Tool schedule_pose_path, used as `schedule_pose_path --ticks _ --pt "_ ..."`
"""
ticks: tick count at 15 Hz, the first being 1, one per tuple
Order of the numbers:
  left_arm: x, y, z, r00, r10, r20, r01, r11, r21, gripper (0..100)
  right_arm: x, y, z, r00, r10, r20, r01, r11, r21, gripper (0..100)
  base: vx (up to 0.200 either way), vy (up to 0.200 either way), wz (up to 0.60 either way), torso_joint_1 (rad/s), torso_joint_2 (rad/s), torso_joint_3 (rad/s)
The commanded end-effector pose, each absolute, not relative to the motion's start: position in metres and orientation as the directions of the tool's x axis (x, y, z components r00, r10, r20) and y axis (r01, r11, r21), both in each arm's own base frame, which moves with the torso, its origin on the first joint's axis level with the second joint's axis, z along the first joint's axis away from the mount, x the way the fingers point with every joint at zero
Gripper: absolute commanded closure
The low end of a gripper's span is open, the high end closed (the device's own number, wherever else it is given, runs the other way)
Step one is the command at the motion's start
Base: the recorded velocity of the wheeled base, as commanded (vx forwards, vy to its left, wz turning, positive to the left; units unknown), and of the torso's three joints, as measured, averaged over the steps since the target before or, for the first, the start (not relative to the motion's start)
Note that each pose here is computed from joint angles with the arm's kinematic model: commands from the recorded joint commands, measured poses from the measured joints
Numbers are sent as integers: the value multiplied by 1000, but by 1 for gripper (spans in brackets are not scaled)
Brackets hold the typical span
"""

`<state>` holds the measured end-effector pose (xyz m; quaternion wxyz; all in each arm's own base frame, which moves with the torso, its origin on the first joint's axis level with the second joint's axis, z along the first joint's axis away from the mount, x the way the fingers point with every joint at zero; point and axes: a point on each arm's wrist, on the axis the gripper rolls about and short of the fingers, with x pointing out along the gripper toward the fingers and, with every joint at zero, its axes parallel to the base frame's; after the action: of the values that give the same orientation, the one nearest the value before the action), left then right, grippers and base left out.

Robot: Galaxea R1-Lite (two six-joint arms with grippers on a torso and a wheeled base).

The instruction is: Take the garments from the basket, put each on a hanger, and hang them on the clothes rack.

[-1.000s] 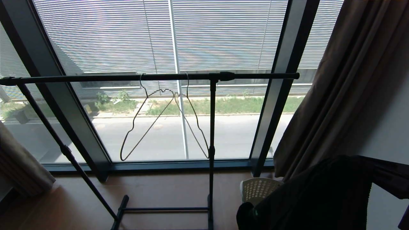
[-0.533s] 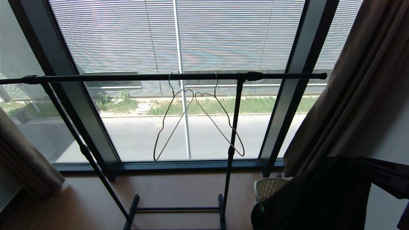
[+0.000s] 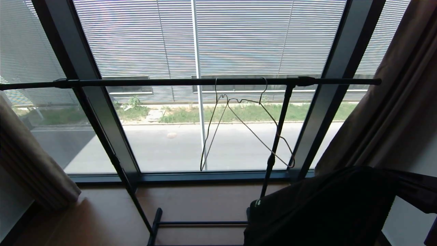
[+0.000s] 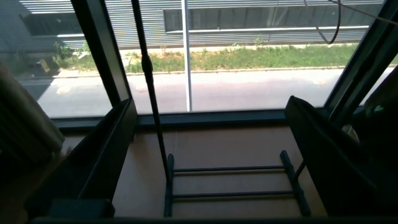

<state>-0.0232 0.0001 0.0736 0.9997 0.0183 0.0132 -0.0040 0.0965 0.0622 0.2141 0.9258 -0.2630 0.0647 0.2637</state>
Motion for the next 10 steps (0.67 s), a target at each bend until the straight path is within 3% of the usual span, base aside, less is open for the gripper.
schedule_pose_path --ticks 1,7,9,10 --pt "-23 0 74 1000 -8 -26 9 999 37 0 97 62 213 851 454 -264 -525 721 -453 100 0 0 0 0 0 0" --pt "-23 0 74 1000 -2 -26 2 999 37 0 98 63 213 851 453 -265 -525 721 -453 100 0 0 0 0 0 0" --pt "-23 -1 73 999 -37 -34 40 994 103 0 105 68 217 852 448 -271 -523 729 -441 100 0 0 0 0 0 0" --pt "-23 -1 74 998 -51 -31 54 991 121 0 112 74 220 847 451 -283 -531 751 -392 100 0 0 0 0 0 0"
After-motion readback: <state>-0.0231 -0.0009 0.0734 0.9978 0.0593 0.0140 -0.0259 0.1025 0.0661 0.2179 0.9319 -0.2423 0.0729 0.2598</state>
